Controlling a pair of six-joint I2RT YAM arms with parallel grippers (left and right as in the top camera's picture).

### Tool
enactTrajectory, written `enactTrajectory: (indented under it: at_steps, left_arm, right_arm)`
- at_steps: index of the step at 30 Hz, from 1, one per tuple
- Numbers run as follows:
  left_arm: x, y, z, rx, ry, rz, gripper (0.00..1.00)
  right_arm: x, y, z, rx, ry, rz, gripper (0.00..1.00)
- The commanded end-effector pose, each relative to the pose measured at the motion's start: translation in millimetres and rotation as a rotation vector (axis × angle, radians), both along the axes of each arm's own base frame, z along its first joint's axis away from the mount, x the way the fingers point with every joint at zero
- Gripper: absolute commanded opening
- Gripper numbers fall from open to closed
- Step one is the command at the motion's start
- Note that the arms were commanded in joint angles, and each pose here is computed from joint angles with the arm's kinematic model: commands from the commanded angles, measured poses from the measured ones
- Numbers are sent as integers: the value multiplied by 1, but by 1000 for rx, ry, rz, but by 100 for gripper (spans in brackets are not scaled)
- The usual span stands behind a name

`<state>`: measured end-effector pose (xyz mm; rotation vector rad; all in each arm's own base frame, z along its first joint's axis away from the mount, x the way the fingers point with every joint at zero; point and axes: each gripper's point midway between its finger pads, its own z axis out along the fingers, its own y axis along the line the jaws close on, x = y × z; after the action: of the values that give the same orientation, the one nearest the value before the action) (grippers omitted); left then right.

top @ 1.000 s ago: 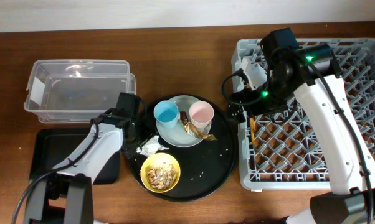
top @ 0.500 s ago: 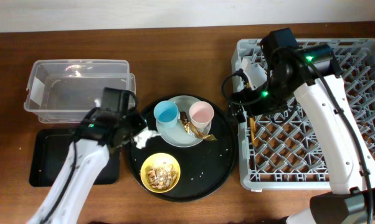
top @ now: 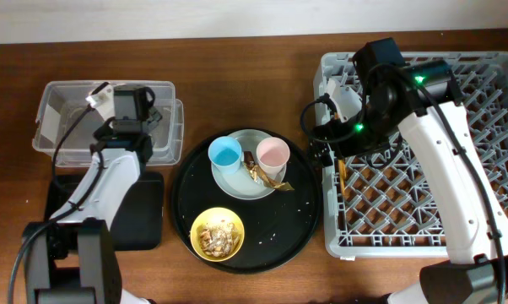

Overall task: Sort waste into correct bins and load items into the dishwasher rack
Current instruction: 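Carry the tissue with the left gripper and drop it in the clear bin, then grasp the gold wrapper with the left gripper from the tray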

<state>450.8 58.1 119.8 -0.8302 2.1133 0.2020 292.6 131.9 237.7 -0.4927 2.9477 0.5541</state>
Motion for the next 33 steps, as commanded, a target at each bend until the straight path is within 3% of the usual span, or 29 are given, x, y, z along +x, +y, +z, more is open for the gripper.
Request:
enactTrajectory:
  at_steps: [1,2,4,7,9,13,15,17,19,20,21,24,29,33]
  left_arm:
    - [10,-19,27,-3,-21,-220,99]
    - [9,-32,45,9,-39,-330,99]
    - [-2,-45,78,-21,-101,-400,99]
    - [-49,-98,135,-181,-188,-642,99]
    - [-96,-143,140,-314,-127,-817,99]
    - [-167,-208,101,-475,161,-942,99]
    - [-184,-236,93,-501,225,-997,99]
    - [-190,-254,81,-479,270,-957,96]
    - [-195,-266,67,-511,327,-872,73]
    - [-197,-275,57,-548,366,-831,54]
    - [-197,-279,48,-575,396,-777,48]
    - [-184,-288,9,-655,479,-581,47]
    - [-151,-309,-35,-673,475,-533,47]
    - [-144,-305,-53,-643,481,-485,47]
  right_arm:
    - [0,-1,8,4,-29,2,98]
    - [0,-1,8,4,-29,2,98]
    - [0,-1,8,4,-29,2,99]
    - [0,0,8,4,-29,2,98]
    - [0,0,8,4,-29,2,98]
    - [0,-1,8,4,-29,2,98]
    - [0,-1,8,4,-29,2,98]
    - [0,0,8,4,-29,2,98]
    - [0,-1,8,4,-29,2,98]
    - [0,-1,8,4,-29,2,98]
    - [0,-1,8,4,-29,2,98]
    - [0,-1,8,4,-29,2,98]
    - [0,-1,8,4,-29,2,98]
    - [0,0,8,4,-29,2,98]
